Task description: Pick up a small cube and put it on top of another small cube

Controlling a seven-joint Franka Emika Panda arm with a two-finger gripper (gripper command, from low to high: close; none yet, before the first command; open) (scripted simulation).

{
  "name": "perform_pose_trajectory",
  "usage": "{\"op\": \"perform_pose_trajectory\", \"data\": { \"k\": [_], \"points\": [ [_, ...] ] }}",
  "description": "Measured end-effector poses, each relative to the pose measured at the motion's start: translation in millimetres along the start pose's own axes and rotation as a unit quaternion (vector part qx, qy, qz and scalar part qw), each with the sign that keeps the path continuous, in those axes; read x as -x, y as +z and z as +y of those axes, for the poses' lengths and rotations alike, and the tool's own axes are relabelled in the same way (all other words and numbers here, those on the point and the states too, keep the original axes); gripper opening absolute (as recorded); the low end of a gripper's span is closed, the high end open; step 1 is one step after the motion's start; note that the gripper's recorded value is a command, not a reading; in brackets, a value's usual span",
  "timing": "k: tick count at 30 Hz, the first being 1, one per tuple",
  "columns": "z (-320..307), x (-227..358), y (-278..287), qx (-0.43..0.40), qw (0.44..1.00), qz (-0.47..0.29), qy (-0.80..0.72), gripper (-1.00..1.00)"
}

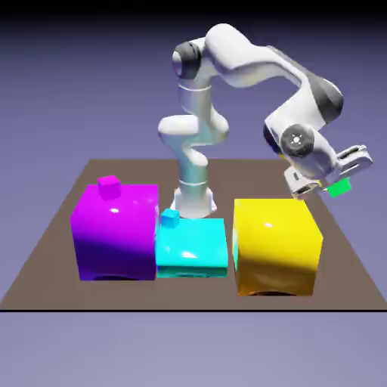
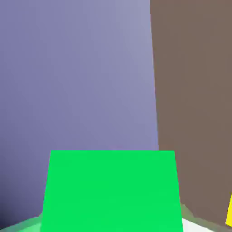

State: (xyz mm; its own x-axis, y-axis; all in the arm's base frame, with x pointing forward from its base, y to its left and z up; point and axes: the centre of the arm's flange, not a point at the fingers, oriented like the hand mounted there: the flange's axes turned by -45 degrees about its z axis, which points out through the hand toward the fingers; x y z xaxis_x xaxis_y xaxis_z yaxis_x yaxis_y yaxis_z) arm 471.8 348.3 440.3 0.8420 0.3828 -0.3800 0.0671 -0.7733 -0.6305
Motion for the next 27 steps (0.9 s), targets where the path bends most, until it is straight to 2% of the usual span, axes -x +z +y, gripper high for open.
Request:
{"op": "perform_pose_trajectory", "data": {
  "k": [6, 13, 19, 27],
  "points": [
    [-95.0, 87.3, 65.8, 0.108, 0.973, 0.017, -0.204, -1.00],
    [-144.1, 179.1, 152.1, 0.254, 0.878, 0.027, -0.405, -1.00],
    [-145.1, 243.9, 245.7, 0.391, 0.742, 0.002, -0.545, -1.00],
    [-84.7, 286.9, 363.0, 0.563, 0.503, -0.083, -0.651, -1.00]
  ]
}}
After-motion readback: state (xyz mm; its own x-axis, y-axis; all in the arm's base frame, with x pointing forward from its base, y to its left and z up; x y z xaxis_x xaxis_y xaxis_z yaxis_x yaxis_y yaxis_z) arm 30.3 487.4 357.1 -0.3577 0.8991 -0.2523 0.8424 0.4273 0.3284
